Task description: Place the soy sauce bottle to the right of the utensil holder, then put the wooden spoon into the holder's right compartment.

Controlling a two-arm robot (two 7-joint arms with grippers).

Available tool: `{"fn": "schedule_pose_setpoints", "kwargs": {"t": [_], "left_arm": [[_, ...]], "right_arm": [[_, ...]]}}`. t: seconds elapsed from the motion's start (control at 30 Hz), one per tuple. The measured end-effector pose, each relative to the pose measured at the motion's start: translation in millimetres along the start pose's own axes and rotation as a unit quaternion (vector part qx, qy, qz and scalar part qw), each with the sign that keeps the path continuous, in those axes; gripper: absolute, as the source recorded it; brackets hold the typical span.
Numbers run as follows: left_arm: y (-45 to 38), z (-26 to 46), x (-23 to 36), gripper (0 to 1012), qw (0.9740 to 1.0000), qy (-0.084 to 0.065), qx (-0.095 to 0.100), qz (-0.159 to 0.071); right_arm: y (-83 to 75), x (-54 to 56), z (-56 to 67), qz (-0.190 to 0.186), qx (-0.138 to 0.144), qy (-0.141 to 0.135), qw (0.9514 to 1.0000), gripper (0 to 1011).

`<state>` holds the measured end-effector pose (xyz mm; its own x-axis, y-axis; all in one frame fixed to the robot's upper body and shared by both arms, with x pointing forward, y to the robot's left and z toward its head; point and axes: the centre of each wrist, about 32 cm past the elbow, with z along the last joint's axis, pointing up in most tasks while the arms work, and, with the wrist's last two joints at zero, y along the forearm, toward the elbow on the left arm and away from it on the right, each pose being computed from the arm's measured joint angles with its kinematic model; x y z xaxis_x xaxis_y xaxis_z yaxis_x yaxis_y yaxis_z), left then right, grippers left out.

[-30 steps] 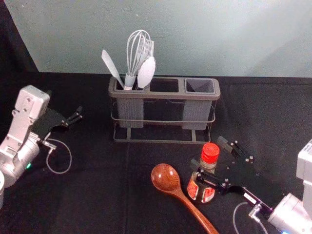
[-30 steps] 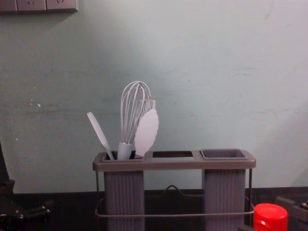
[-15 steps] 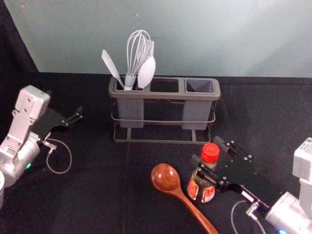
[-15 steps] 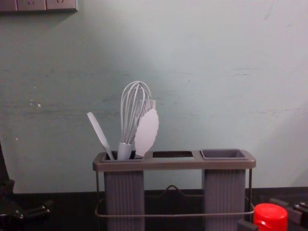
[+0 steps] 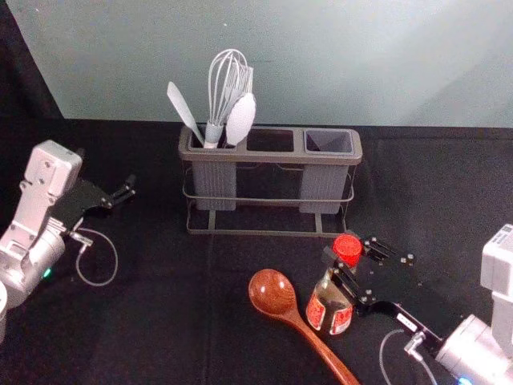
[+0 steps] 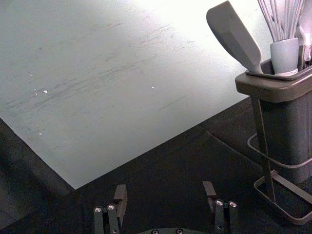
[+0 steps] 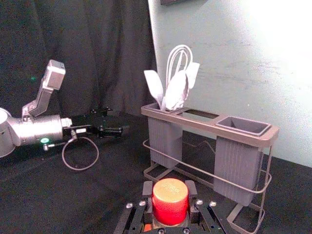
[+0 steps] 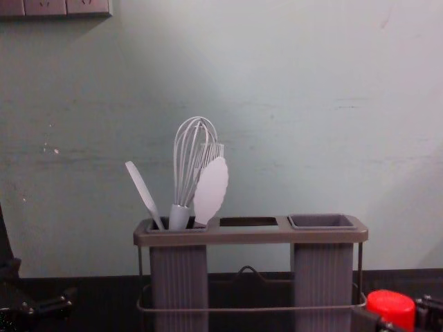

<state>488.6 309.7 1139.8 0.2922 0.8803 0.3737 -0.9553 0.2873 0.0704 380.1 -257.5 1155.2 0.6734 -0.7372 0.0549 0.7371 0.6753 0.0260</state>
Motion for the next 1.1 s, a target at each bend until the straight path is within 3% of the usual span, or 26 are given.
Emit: {"fn": "schedule_pose_setpoints", "kwargs": {"t": [0.33,0.5,0.8,1.1], "left_arm": [[0.0,0.0,0.0,1011,1.0,0.0,0.0,0.0],[0.0,0.0,0.0,1011,1.0,0.0,0.0,0.0],[0.0,0.0,0.0,1011,1.0,0.0,0.0,0.0],[0.0,0.0,0.0,1011,1.0,0.0,0.0,0.0]], "right_arm": [[-5.2,2.8,15.5,-0.008,0.012,-0.013,0.9998,395],[-14.4,13.2,27.4,-0.027,0.016,-0.031,0.999,394],[-27.0,32.9,35.5,-0.062,0.01,-0.053,0.9966,395],[-22.1,52.9,36.8,-0.081,0.005,-0.062,0.9948,395]]}}
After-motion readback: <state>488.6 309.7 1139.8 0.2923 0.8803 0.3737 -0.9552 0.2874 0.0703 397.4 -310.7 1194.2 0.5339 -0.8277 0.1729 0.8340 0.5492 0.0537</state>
